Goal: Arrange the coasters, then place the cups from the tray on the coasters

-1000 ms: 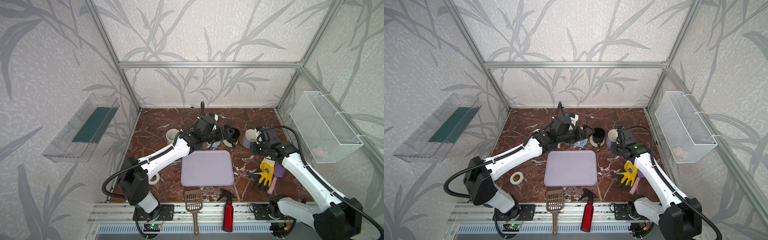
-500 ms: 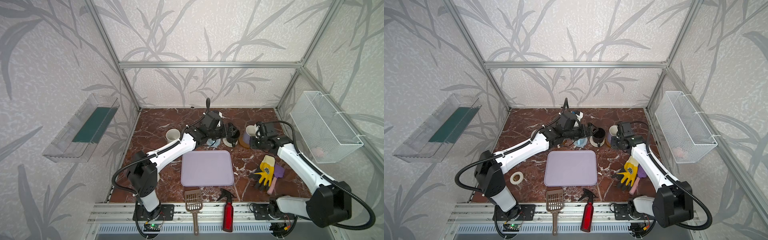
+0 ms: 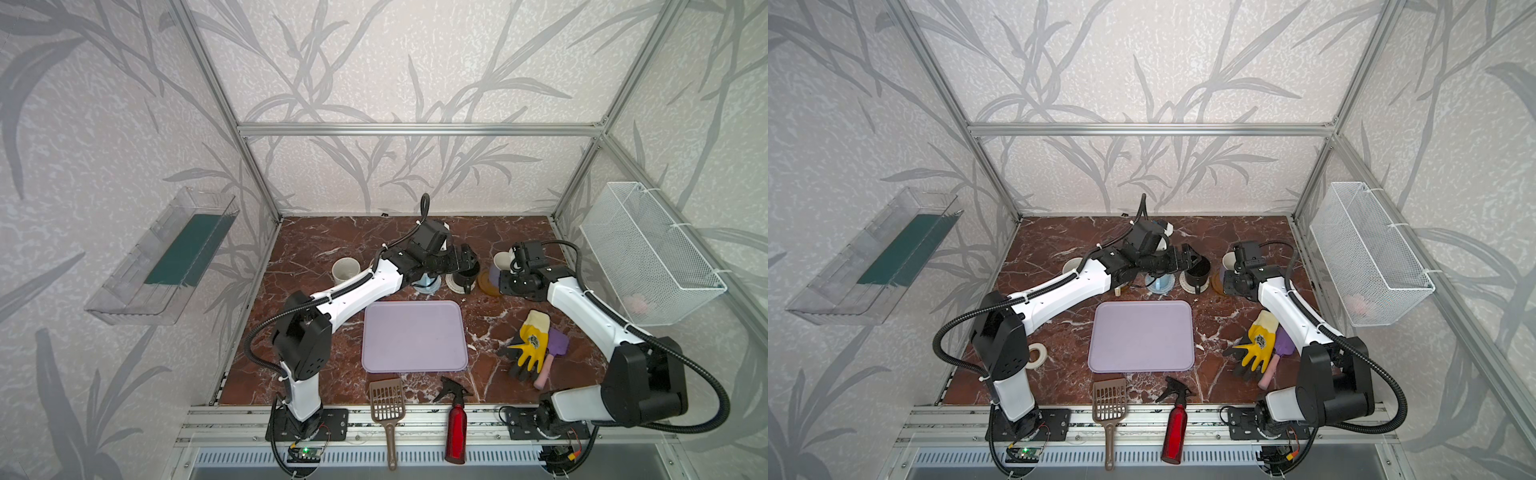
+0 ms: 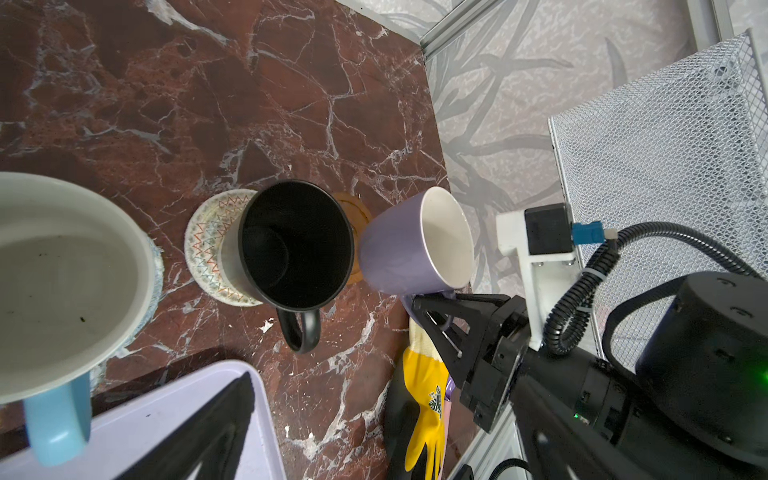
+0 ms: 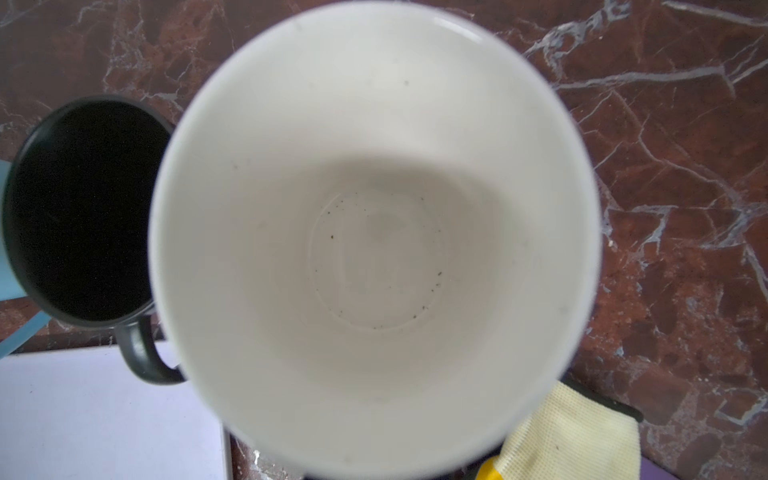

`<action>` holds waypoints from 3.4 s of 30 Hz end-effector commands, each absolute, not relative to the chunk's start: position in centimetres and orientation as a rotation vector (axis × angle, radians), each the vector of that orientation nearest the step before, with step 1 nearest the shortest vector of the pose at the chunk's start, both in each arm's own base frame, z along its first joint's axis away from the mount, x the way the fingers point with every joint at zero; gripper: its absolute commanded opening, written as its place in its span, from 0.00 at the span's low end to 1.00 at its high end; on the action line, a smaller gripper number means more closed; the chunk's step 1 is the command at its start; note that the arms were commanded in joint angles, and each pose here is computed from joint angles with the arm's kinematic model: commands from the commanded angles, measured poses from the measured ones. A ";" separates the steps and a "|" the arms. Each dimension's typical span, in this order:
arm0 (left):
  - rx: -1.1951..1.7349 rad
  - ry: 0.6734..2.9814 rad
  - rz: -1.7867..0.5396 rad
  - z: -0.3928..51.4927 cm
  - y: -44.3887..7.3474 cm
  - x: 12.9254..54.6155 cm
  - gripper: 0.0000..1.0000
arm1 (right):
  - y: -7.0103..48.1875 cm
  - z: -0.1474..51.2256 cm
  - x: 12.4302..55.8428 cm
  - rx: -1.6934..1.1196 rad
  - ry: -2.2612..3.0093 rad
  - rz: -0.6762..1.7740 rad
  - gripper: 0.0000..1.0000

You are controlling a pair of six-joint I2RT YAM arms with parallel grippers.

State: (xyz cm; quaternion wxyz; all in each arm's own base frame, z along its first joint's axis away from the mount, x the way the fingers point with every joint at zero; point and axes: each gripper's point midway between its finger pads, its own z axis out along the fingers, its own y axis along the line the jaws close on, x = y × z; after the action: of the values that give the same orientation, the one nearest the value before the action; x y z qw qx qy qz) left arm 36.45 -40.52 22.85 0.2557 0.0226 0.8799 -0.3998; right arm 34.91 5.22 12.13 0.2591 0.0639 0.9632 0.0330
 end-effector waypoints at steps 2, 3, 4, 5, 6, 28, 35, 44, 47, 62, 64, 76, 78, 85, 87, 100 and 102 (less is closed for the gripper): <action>0.080 2.384 -1.063 23.1 -40.9 37.2 0.99 | 5.1 15.0 37.9 0.171 2.491 0.079 0.00; 0.079 2.382 -1.065 23.1 -41.0 37.4 0.99 | 5.1 14.9 38.0 0.175 2.495 0.081 0.00; 0.076 2.379 -1.063 23.1 -41.1 37.5 0.99 | 5.1 14.8 38.1 0.178 2.496 0.084 0.00; 0.075 2.378 -1.064 23.0 -41.1 37.6 0.99 | 5.2 14.6 38.2 0.181 2.502 0.085 0.00; 0.073 2.375 -1.064 23.1 -41.2 37.7 0.99 | 5.2 14.4 38.3 0.183 2.506 0.087 0.00; 0.056 2.347 -1.087 23.1 -42.0 38.8 0.99 | 5.1 9.4 39.5 0.179 2.618 0.025 0.00; 0.055 2.351 -1.087 22.8 -42.0 38.7 0.99 | 4.8 8.7 39.5 0.185 2.621 0.006 0.00; 0.046 2.349 -1.101 22.6 -42.0 38.7 0.99 | 4.8 7.0 37.5 0.196 2.658 0.024 0.02; 0.036 2.340 -1.119 22.8 -42.0 38.6 0.99 | 4.8 6.9 37.0 0.201 2.656 0.037 0.06; 0.037 2.330 -1.123 23.3 -41.8 38.3 0.99 | 5.0 6.8 36.5 0.197 2.662 0.055 0.32; 0.036 2.330 -1.124 23.3 -41.8 38.2 0.99 | 5.0 7.1 36.5 0.200 2.654 0.056 0.34; 0.039 2.242 -1.036 25.6 -38.1 36.8 0.99 | 5.3 14.6 34.4 0.188 2.484 0.158 0.84; 0.044 2.238 -1.004 25.9 -37.1 36.2 0.99 | 5.3 15.9 33.6 0.180 2.454 0.177 0.86; 0.052 2.207 -0.761 26.0 -30.5 33.8 0.99 | 4.9 18.2 30.8 0.195 2.353 0.213 0.89; 0.056 2.175 -0.661 25.8 -28.0 33.1 0.99 | 4.9 17.9 30.2 0.180 2.340 0.223 0.89; 0.007 2.106 -0.034 20.3 -10.8 29.7 0.99 | 4.0 14.9 27.8 0.111 2.181 0.185 0.85; -0.006 2.067 0.036 19.7 -8.9 29.6 0.99 | 3.3 14.4 27.8 0.125 2.150 0.144 0.84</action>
State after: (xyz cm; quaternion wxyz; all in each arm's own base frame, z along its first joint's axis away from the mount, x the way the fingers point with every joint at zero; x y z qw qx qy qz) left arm 29.66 -11.91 20.05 0.4888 -0.0059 0.8705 -0.0570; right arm 26.93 4.23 13.87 0.4294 0.0514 0.8977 0.0842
